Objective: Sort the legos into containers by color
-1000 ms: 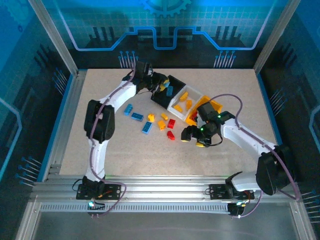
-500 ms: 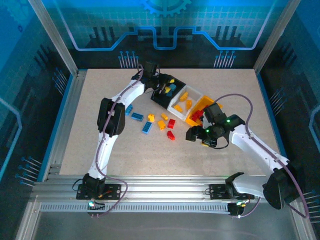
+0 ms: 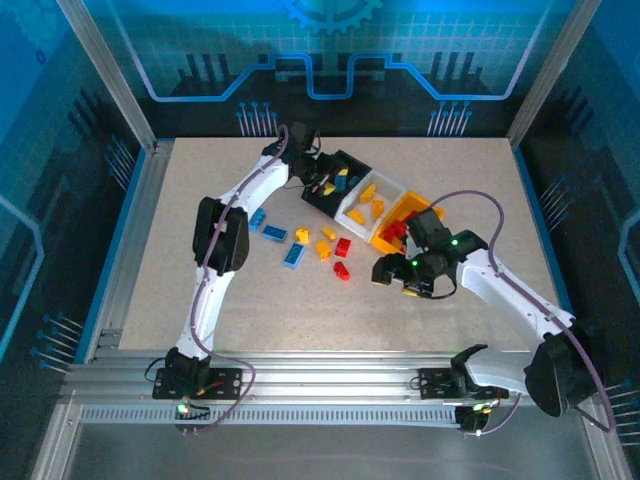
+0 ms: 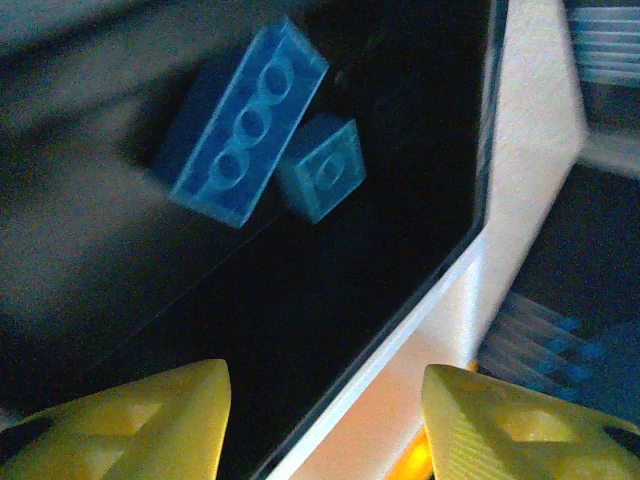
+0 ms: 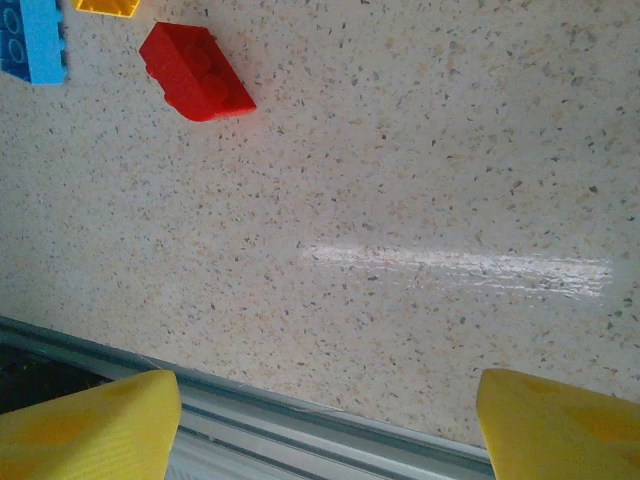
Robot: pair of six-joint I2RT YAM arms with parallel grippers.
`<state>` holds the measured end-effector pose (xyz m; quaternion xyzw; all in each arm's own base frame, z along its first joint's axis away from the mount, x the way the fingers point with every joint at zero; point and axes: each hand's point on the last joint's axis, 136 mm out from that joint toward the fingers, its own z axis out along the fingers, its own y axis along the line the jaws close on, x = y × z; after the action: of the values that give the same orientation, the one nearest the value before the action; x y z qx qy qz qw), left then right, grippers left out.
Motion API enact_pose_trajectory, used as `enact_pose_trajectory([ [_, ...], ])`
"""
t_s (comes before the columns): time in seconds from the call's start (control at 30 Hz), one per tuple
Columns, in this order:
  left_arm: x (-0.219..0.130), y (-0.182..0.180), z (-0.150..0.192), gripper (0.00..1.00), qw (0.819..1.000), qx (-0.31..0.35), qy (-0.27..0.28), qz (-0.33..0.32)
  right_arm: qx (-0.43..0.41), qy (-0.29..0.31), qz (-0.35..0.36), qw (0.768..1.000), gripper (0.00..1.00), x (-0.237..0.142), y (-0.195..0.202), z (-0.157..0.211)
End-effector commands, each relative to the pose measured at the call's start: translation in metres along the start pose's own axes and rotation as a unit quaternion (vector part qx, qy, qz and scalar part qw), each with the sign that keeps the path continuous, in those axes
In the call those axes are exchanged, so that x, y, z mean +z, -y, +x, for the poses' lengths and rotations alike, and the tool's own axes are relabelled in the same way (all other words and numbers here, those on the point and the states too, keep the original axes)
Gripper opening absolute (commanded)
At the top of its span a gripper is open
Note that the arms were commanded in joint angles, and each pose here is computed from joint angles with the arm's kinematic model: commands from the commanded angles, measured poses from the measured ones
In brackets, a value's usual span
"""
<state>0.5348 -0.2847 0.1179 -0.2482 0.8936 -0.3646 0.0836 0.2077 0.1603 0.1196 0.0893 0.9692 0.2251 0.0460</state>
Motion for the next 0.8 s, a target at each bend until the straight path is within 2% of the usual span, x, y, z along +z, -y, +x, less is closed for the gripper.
enact_pose_trajectory([
  [0.0,-0.085,-0.002,0.042,0.55,0.976,0.193,-0.003,-0.100,0.007,-0.006,-0.004,1.000,0.79,0.004,-0.002,-0.003],
  [0.07,-0.102,-0.031,0.058,0.55,0.946,0.277,-0.019,-0.165,-0.001,-0.006,-0.007,1.000,0.79,0.005,-0.005,-0.005],
  [0.13,-0.110,-0.062,0.077,0.58,0.916,0.342,-0.052,-0.202,-0.011,-0.004,-0.008,1.000,0.79,0.006,-0.007,-0.007],
  [0.27,-0.116,-0.108,0.101,0.61,0.877,0.405,-0.088,-0.245,-0.038,0.014,-0.006,0.999,0.79,0.008,-0.010,-0.009],
  [0.53,-0.088,-0.143,0.118,0.63,0.840,0.456,-0.103,-0.276,-0.055,0.009,-0.008,0.998,0.79,0.016,-0.017,0.001],
  [0.77,-0.062,-0.158,0.110,0.69,0.834,0.459,-0.107,-0.285,-0.064,0.003,0.003,0.998,0.79,0.020,-0.021,0.013],
])
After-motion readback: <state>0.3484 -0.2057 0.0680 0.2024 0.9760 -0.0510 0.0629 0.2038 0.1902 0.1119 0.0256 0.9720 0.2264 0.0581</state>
